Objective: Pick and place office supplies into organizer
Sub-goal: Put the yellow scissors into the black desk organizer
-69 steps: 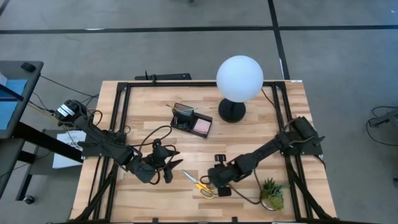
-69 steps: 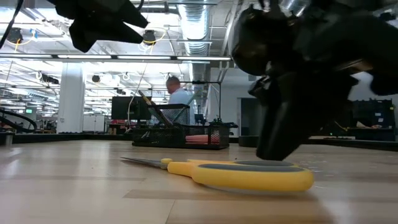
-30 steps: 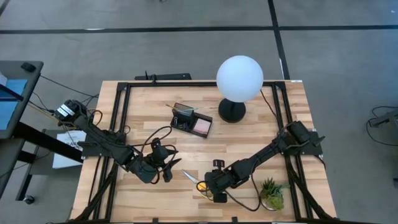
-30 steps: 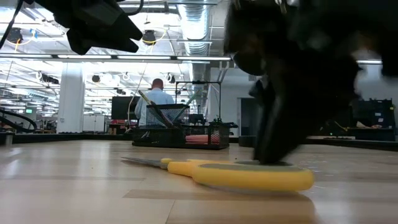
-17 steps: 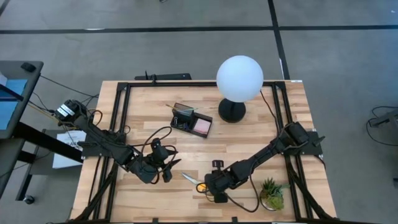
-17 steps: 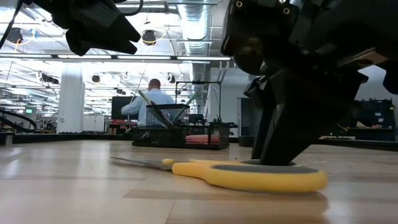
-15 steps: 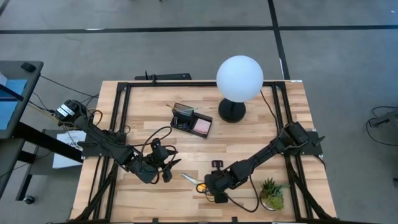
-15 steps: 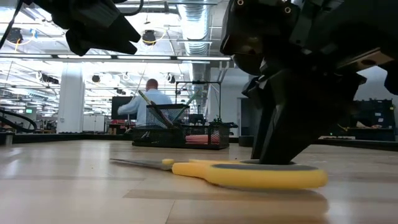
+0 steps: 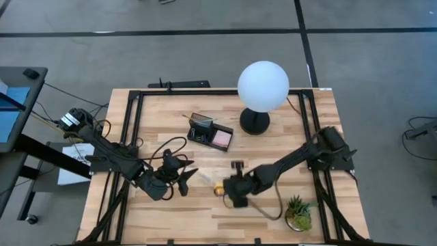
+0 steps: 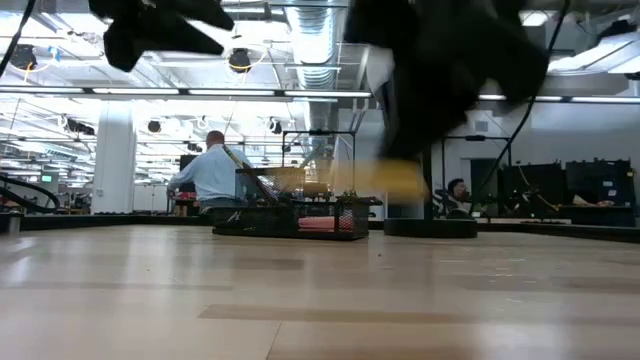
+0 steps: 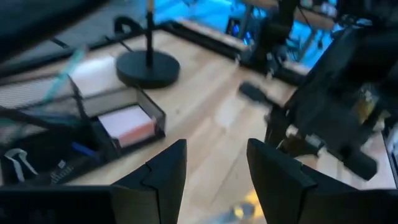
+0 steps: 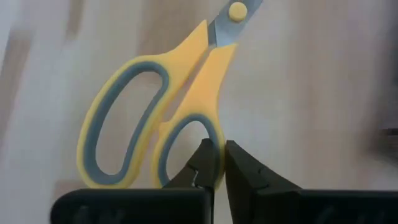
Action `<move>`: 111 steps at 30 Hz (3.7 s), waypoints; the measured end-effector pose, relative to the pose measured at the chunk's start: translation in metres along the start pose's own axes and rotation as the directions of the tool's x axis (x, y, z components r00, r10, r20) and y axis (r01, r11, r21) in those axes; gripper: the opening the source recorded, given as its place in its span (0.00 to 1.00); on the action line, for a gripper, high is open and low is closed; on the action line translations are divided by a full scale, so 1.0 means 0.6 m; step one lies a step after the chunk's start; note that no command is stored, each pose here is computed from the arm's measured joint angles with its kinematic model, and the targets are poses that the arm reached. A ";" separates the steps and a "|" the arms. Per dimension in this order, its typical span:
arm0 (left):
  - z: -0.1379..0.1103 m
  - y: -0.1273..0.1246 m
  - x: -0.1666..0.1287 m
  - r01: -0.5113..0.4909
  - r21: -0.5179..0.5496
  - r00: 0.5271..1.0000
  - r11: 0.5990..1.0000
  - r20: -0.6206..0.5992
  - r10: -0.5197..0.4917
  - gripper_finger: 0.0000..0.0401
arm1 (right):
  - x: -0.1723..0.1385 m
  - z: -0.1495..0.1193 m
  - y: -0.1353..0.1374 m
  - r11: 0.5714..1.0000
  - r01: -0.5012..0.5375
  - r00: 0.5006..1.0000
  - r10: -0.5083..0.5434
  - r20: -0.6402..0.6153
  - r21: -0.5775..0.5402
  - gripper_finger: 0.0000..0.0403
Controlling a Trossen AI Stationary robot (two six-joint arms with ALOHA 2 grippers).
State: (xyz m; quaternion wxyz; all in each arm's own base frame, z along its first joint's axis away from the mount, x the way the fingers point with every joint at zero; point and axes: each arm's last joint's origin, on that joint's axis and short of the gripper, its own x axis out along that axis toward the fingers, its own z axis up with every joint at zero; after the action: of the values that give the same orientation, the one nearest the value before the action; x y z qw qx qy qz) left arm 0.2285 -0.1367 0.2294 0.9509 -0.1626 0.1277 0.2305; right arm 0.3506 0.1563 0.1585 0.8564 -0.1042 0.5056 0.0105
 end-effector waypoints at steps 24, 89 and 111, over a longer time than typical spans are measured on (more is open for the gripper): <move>0.062 0.027 -0.035 -0.164 -0.033 0.960 0.986 0.225 0.167 0.41 | -0.246 0.046 -0.396 0.712 -0.406 0.907 0.237 0.348 0.573 0.01; 0.039 0.011 -0.105 -0.195 0.120 0.937 0.973 0.316 0.149 0.41 | -0.053 0.018 -0.572 -0.040 -0.607 0.567 0.679 0.467 0.794 0.31; -0.060 -0.041 0.004 0.084 -0.143 0.996 0.986 -0.029 -0.089 0.41 | -0.216 0.044 -0.209 0.838 -0.536 0.821 0.545 -0.170 0.101 0.27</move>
State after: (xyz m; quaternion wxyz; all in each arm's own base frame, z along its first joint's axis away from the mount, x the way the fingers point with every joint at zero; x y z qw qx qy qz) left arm 0.2365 -0.1696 0.2018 0.9436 -0.2392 0.1205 0.1944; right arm 0.3252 0.0497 0.3045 0.7676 0.0637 0.5947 0.2304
